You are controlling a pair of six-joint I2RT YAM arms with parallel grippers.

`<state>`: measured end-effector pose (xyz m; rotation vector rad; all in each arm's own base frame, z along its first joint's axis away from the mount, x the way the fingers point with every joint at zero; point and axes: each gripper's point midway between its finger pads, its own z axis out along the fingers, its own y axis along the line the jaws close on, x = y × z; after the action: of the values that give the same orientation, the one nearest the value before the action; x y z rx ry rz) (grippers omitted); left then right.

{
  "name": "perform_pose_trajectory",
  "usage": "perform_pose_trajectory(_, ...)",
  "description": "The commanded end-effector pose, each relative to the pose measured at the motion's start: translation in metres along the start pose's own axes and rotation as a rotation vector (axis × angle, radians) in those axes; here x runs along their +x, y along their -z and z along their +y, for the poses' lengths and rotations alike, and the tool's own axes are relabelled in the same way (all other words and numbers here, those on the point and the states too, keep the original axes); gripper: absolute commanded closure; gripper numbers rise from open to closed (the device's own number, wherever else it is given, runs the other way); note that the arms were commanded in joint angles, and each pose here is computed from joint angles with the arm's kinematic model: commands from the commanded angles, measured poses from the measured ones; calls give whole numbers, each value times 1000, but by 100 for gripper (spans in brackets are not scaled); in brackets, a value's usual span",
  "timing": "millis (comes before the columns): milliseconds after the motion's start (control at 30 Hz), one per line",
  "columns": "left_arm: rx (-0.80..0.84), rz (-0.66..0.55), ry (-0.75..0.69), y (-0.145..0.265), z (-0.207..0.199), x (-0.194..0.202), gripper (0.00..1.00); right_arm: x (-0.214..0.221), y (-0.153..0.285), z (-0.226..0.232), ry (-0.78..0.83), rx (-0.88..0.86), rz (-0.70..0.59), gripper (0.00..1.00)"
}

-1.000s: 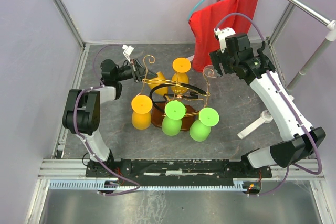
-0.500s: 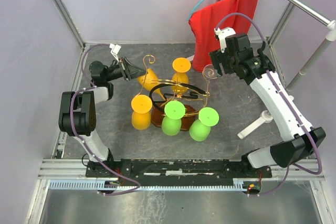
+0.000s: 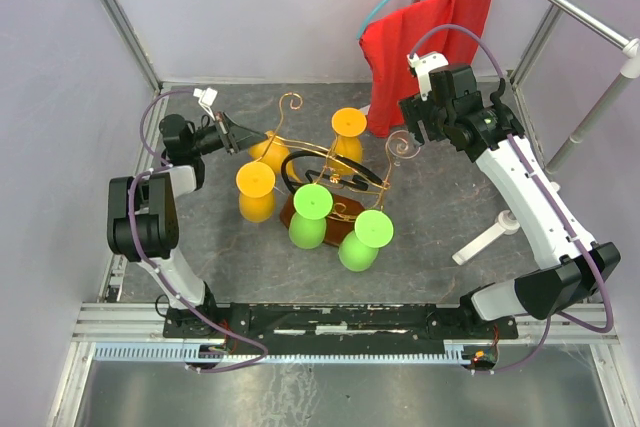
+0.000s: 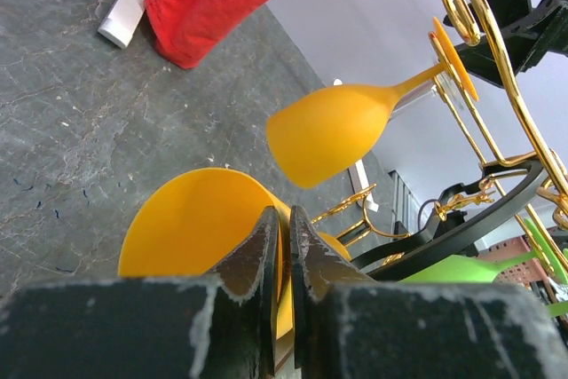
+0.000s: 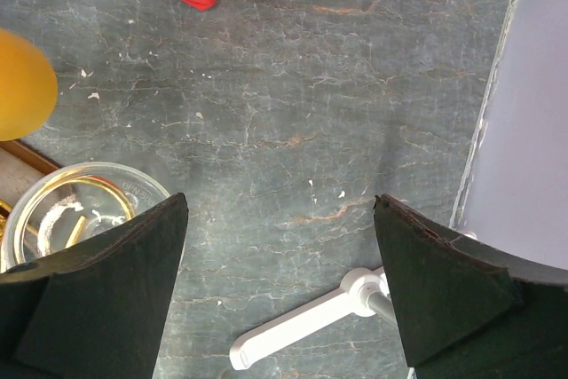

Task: Place the wine glass upside down on the wine glass rack
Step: Pick up the wine glass at the center of the board.

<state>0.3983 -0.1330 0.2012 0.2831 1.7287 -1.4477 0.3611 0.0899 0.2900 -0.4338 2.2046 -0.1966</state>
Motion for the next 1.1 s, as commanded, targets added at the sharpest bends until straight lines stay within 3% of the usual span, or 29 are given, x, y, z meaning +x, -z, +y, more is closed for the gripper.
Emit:
perform_pose_trajectory(0, -39, -119, -151, -1, 1, -37, 97, -14, 6, -10, 4, 36, -48, 7)
perform_pose_trajectory(200, -47, -197, -145, -3, 5, -44, 97, -16, 3, -10, 8, 36, -48, 7)
perform_pose_trajectory(633, -42, -215, -187, -25, 6, -47, 97, -21, 1, -10, 0, 38, -53, 7)
perform_pose_trajectory(1067, -230, -275, -266, -14, 25, -91, 97, -37, 11, -15, -6, 43, -92, 7)
